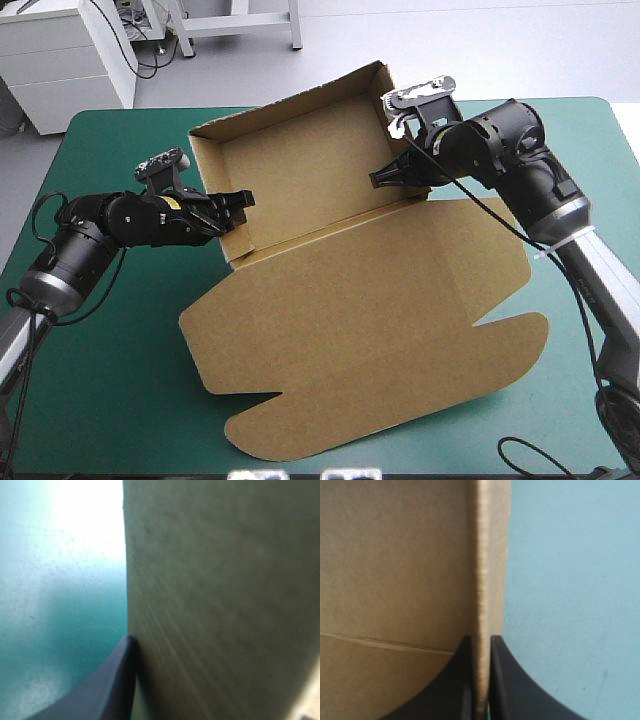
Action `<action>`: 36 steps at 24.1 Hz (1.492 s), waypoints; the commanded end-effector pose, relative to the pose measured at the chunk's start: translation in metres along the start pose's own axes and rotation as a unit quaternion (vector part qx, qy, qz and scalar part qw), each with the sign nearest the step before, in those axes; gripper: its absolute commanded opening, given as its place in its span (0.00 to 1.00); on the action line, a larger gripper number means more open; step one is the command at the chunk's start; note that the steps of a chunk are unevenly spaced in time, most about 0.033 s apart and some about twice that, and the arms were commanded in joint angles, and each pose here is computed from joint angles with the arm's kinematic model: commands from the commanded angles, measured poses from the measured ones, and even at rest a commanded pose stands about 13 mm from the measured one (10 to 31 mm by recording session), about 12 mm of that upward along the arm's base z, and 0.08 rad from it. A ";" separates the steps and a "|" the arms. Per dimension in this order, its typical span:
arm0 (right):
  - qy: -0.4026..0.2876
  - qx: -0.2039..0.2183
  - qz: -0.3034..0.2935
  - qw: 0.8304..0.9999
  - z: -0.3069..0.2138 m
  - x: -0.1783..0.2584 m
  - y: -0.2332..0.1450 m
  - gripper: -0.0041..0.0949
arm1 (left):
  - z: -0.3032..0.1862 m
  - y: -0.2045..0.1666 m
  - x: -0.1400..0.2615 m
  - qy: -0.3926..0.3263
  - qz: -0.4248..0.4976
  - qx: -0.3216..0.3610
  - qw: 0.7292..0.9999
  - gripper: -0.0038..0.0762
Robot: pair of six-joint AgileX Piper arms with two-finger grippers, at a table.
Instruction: Fold the box
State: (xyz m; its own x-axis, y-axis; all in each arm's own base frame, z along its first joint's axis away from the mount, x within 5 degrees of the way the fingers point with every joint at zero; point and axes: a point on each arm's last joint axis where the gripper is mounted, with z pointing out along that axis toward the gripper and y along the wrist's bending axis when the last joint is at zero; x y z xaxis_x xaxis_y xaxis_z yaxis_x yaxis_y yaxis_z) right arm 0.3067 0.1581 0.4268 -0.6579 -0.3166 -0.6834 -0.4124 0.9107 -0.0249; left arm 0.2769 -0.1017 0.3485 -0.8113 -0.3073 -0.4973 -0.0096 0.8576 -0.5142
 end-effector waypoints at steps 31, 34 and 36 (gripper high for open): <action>0.183 0.061 0.084 0.978 0.109 0.023 -0.019 0.03 | 0.093 -0.011 -0.053 0.191 0.132 -0.146 0.962 0.04; 0.192 0.061 0.080 0.976 0.117 0.026 -0.019 0.03 | 0.110 -0.004 -0.048 0.219 0.125 -0.153 0.955 0.04; 0.196 0.062 0.079 0.976 0.121 0.027 -0.019 0.03 | 0.115 -0.003 -0.047 0.226 0.120 -0.150 0.955 0.04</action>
State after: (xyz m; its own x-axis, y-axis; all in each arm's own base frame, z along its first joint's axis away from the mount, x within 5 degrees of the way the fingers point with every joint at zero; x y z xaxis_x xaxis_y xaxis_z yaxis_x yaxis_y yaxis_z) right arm 0.3765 0.1723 0.2946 -0.9365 -0.1993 -0.2886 -0.2024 0.9791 -0.0192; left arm 0.3918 -0.1389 0.2701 -0.9830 0.0274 -0.1814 0.0590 0.9834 -0.1714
